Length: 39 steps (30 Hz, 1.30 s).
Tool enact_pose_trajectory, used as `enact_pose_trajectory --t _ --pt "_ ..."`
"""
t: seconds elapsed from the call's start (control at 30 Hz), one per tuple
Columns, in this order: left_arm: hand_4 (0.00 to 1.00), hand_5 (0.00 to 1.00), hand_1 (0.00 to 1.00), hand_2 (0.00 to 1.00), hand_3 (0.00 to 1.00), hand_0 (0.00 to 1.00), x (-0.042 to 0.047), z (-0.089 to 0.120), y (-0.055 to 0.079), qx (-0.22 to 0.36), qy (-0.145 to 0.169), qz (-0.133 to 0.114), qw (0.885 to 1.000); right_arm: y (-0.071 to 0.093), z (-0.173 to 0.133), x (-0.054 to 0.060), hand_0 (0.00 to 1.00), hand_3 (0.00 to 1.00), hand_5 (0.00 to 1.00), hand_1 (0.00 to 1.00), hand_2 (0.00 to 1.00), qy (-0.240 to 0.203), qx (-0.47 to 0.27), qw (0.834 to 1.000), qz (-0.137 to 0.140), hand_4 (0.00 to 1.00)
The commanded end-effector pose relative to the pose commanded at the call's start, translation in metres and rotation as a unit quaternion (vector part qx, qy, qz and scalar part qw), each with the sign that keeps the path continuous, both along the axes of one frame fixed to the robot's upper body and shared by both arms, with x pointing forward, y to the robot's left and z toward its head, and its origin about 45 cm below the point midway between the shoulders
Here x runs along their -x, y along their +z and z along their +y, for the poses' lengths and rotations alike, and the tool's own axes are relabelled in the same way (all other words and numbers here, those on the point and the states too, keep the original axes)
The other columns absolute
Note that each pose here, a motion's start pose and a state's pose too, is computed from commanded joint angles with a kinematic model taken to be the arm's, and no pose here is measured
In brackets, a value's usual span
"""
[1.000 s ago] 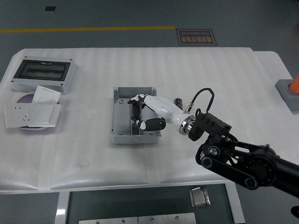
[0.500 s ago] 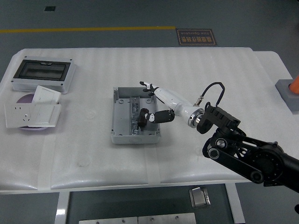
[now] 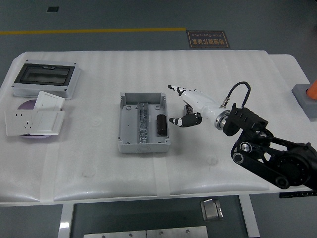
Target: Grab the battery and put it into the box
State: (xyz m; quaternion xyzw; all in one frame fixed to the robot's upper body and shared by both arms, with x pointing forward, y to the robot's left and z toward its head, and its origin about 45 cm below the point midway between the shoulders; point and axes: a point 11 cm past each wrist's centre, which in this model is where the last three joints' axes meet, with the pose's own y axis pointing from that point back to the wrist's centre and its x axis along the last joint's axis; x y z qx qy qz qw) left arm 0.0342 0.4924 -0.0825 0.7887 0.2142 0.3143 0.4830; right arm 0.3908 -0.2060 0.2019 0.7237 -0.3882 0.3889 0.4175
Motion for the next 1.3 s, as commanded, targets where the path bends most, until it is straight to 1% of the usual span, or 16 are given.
enact_pose_trajectory --t 0.1,0.23,0.4,0.53,0.7,0.77,0.9,0.93,1.1,1.13,1.3 --pt "0.555 0.152 0.637 0.548 0.587 0.639 -0.0003 -0.001 0.0 0.001 0.0 0.0 1.0 0.0 -0.017 -0.008 0.987 0.998 0.266 0.897 0.975 -0.015 0.02 1.0 0.001 0.807" --pt "0.555 0.152 0.638 0.547 0.587 0.639 -0.0027 -0.002 -0.001 0.003 -0.002 -0.003 1.0 -0.012 -0.024 -0.014 0.987 0.998 0.273 0.889 0.969 -0.022 0.044 0.999 0.02 0.809" --pt "0.556 0.152 0.639 0.546 0.587 0.639 -0.002 0.001 0.001 -0.001 -0.002 -0.002 1.0 -0.029 -0.014 -0.018 0.984 0.998 0.278 0.883 0.969 -0.01 0.078 0.996 0.046 0.809" --pt "0.551 0.15 0.638 0.545 0.585 0.639 -0.0017 0.003 0.002 -0.002 -0.002 -0.001 1.0 -0.036 -0.006 -0.024 0.983 0.998 0.277 0.882 0.969 0.001 0.104 0.993 0.055 0.808" --pt "0.551 0.15 0.638 0.545 0.585 0.639 -0.0015 0.002 0.001 -0.001 -0.002 -0.001 1.0 -0.04 -0.005 -0.033 0.983 0.998 0.277 0.882 0.969 0.003 0.138 0.989 0.058 0.808" --pt "0.534 0.139 0.633 0.543 0.585 0.639 -0.0013 0.001 0.001 0.0 -0.003 0.0 1.0 -0.042 -0.008 -0.036 0.983 0.998 0.277 0.877 0.967 0.002 0.155 0.986 0.06 0.807" --pt "0.534 0.139 0.633 0.543 0.585 0.639 -0.002 0.001 0.001 -0.001 -0.005 0.0 1.0 -0.046 -0.013 -0.04 0.983 0.998 0.277 0.877 0.967 -0.001 0.182 0.981 0.069 0.807" --pt "0.523 0.127 0.63 0.541 0.586 0.639 -0.0023 0.001 0.001 -0.001 -0.006 0.0 1.0 -0.046 -0.014 -0.041 0.982 0.998 0.279 0.855 0.942 -0.002 0.187 0.98 0.071 0.806" --pt "0.523 0.127 0.63 0.541 0.586 0.639 -0.0033 0.001 0.001 0.0 -0.007 0.0 1.0 -0.046 -0.011 -0.043 0.982 0.998 0.279 0.855 0.942 -0.001 0.194 0.978 0.074 0.806" --pt "0.521 0.127 0.63 0.541 0.586 0.639 -0.0036 0.001 0.001 0.0 -0.007 -0.001 1.0 -0.046 -0.01 -0.043 0.964 0.961 0.292 0.803 0.842 0.0 0.193 0.978 0.074 0.802" --pt "0.521 0.127 0.63 0.541 0.586 0.639 -0.005 0.0 0.001 0.001 -0.007 -0.003 1.0 -0.046 -0.004 -0.042 0.964 0.961 0.292 0.803 0.842 0.002 0.187 0.98 0.075 0.802"
